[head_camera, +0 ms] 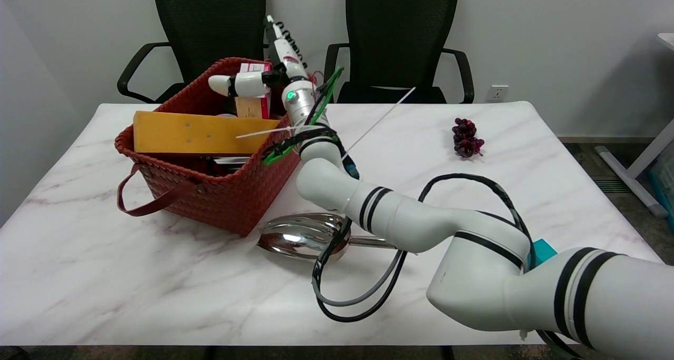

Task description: Place the white paper box into the brown storage basket.

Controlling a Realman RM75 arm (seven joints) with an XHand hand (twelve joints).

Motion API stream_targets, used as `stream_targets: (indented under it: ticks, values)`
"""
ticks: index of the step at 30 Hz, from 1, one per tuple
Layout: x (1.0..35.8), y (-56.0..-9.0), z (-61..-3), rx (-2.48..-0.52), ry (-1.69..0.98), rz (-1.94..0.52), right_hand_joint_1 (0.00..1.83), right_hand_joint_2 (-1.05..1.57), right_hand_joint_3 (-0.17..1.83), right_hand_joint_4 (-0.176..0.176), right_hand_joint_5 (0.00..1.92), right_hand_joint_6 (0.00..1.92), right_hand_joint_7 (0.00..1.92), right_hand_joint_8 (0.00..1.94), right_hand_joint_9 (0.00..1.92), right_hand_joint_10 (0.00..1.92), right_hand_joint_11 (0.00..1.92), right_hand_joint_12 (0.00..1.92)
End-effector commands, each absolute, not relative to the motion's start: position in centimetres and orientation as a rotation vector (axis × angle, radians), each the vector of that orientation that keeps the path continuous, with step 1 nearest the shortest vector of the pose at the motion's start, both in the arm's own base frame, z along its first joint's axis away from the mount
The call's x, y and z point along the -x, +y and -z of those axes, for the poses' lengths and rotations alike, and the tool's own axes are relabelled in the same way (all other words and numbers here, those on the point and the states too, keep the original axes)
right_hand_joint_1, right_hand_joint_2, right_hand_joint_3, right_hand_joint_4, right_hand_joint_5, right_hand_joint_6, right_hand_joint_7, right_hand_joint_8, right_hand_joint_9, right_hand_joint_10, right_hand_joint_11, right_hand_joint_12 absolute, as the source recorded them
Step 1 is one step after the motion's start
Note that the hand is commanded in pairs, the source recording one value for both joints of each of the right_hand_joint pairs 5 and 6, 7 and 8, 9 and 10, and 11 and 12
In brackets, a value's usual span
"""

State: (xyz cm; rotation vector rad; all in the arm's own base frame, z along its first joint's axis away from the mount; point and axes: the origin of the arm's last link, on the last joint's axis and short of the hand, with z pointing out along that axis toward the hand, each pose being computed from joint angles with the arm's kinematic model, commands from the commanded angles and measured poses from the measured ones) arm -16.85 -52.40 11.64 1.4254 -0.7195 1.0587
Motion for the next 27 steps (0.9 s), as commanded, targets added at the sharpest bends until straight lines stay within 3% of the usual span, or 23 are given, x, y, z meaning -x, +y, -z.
stream_targets:
  ticks: [1, 4, 9, 12, 16, 21, 23, 27]
  values:
    - [13.7, -49.2, -18.6, -1.364, -0.332, -1.135, 1.15, 0.33, 0.51, 0.0, 0.0, 0.0, 0.0, 0.0, 0.0, 0.0, 0.0, 0.0]
    - [13.6, -47.8, -21.1, -1.346, -0.217, -1.14, 1.14, 0.5, 0.56, 0.0, 0.0, 0.0, 0.0, 0.0, 0.0, 0.0, 0.0, 0.0]
    - [14.8, -45.4, -25.5, -1.315, -0.115, -1.114, 1.11, 0.71, 0.82, 0.0, 0.0, 0.0, 0.0, 0.0, 0.0, 0.0, 0.0, 0.0]
    - [15.3, -44.0, -27.9, -1.28, -0.066, -1.115, 1.07, 0.84, 0.95, 0.0, 0.13, 0.13, 0.0, 0.0, 0.0, 0.0, 0.0, 0.0]
    - [16.6, -41.7, -30.7, -1.239, 0.01, -1.09, 1.05, 0.93, 0.97, 0.0, 0.25, 0.25, 0.04, 0.04, 0.05, 0.05, 0.0, 0.0]
    - [18.3, -38.8, -32.9, -1.181, 0.111, -0.965, 1.07, 1.15, 0.84, 0.0, 0.1, 0.1, 0.11, 0.11, 0.14, 0.14, 0.13, 0.13]
    - [18.8, -37.9, -33.4, -1.156, 0.14, -0.897, 1.09, 1.19, 0.81, 0.0, 0.09, 0.09, 0.25, 0.25, 0.16, 0.16, 0.15, 0.15]
    - [20.7, -36.5, -33.6, -1.14, 0.158, -0.773, 1.14, 1.17, 0.89, 0.0, 0.07, 0.07, 0.38, 0.38, 0.17, 0.17, 0.19, 0.19]
